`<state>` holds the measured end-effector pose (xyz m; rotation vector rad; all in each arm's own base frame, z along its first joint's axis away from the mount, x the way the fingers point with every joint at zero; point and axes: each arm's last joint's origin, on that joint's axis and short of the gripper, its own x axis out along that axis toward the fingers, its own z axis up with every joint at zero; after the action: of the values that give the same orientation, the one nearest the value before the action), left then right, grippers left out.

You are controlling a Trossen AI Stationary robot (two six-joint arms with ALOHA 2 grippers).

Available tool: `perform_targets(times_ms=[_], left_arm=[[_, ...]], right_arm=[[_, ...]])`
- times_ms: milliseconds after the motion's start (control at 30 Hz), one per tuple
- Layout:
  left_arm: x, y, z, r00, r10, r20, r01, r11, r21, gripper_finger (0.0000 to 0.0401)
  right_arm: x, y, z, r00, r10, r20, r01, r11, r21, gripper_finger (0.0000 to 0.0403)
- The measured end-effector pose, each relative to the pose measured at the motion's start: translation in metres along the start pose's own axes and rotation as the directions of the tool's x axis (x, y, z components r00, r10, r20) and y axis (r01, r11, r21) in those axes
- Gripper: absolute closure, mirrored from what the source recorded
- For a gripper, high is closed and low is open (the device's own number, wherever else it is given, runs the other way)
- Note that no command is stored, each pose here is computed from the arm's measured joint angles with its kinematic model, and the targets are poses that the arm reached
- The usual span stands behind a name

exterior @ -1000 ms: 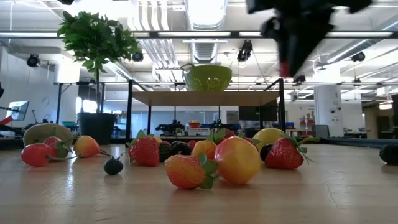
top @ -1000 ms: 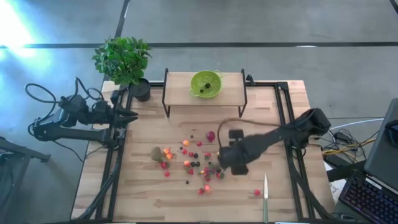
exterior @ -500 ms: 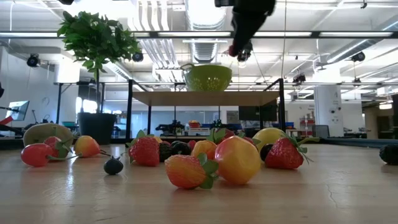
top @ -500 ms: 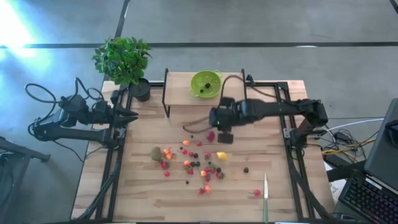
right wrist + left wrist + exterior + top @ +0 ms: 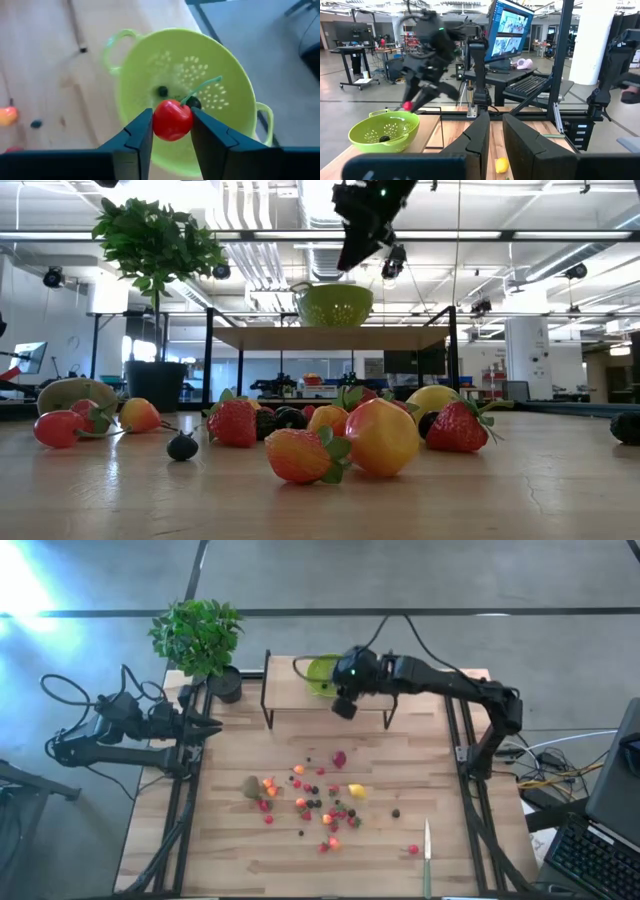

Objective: Pick & Place Fruit
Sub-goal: Put the red cherry into the green strainer bowl on the shelf

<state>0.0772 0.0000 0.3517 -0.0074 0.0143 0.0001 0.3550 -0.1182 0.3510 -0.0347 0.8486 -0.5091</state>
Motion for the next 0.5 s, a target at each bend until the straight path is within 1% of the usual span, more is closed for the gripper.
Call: perform_targets(times_ms=[67, 133, 233, 367, 500], left_arm=[[0.000, 0.000, 0.000, 1.000, 0.000, 0.000, 0.000, 1.000, 0.000, 0.0339], [0.000, 0.000, 0.000, 1.000, 0.000, 0.000, 0.000, 1.000, 0.000, 0.0339], [0.000, 0.000, 0.000, 1.000, 0.000, 0.000, 0.000, 1.000, 0.000, 0.0339], [0.000, 0.000, 0.000, 1.000, 0.000, 0.000, 0.000, 1.000, 0.000, 0.0339], [0.000, 0.000, 0.000, 1.000, 0.000, 0.000, 0.000, 1.000, 0.000, 0.0339]], right_arm=[[0.008, -0.009, -0.003, 1.000, 0.009, -0.001, -0.009, 1.000, 0.027, 0.0300], [0.015, -0.017, -0.006, 1.000, -0.005, 0.004, 0.005, 0.999, 0.054, 0.0301], [0.020, -0.026, -0.011, 1.000, -0.016, -0.016, 0.018, 0.995, 0.094, 0.0292], [0.025, -0.027, -0.017, 0.999, -0.019, -0.042, 0.023, 0.995, 0.093, 0.0284], [0.029, -0.025, -0.022, 0.998, -0.018, -0.061, 0.023, 0.996, 0.083, 0.0289]])
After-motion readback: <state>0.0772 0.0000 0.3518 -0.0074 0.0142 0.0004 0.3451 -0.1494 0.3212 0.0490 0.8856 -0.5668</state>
